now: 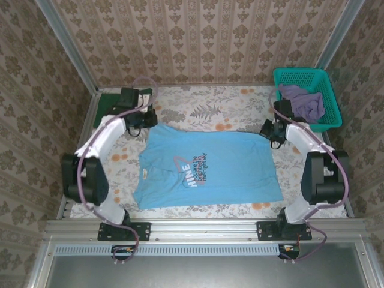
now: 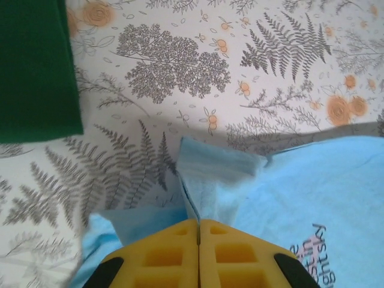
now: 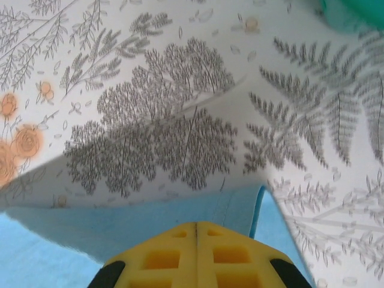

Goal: Fold and stack the t-shirts

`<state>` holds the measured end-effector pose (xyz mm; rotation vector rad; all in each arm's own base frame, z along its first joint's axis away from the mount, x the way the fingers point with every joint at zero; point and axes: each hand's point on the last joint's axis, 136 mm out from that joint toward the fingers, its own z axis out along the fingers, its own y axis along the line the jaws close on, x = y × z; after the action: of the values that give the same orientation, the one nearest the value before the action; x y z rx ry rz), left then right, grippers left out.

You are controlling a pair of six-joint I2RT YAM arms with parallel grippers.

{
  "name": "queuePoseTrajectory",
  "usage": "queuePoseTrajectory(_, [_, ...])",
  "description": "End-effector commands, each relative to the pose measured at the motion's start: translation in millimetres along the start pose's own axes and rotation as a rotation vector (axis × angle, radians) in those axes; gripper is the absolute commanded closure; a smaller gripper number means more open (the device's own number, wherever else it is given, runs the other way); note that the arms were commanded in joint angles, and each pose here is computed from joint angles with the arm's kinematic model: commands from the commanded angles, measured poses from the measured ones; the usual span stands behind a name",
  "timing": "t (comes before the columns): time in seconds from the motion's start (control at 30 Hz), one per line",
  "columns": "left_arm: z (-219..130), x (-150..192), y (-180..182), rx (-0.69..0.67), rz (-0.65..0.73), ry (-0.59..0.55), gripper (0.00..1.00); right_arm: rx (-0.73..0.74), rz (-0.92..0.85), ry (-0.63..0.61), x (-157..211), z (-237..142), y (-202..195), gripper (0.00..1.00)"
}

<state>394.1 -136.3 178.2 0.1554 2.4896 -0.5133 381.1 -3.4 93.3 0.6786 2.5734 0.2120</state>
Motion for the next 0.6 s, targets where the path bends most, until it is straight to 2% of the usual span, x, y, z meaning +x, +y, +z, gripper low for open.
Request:
queuePoseTrajectory(0.0, [-14.1,14.7,13.4,-0.068,0.032,-0.04,0.92,-0.036,0.066,0.015,19.3,-10.4,-4.1,1.0])
queuePoseTrajectory(0.1, [-24.6,41.5,15.4,-0.082,0.005,-0.015,0.88,-0.051,0.084,0.026,36.1,-14.7,-9.9,1.0])
queuePoseTrajectory(0.23, [-33.3,79.5,24.4,-0.13,-0.074,0.037,0.88,-0.047,0.119,0.032,53.2,-18.9,-23.7,1.0])
queuePoseTrajectory(0.47, [-37.9,131.9,39.1,-0.186,-0.254,0.063,0.93,-0.004,0.181,0.032,62.8,-17.4,-51.4,1.0])
queuePoseTrajectory(0.53, [-36.2,139.0,42.9,-0.194,-0.3,0.078,0.87,-0.009,0.185,0.032,62.6,-16.9,-51.9,1.0])
queuePoseTrajectory(0.57, [-35.2,140.4,44.5,-0.194,-0.328,0.09,0.81,-0.007,0.183,0.033,62.5,-16.6,-52.1,1.0])
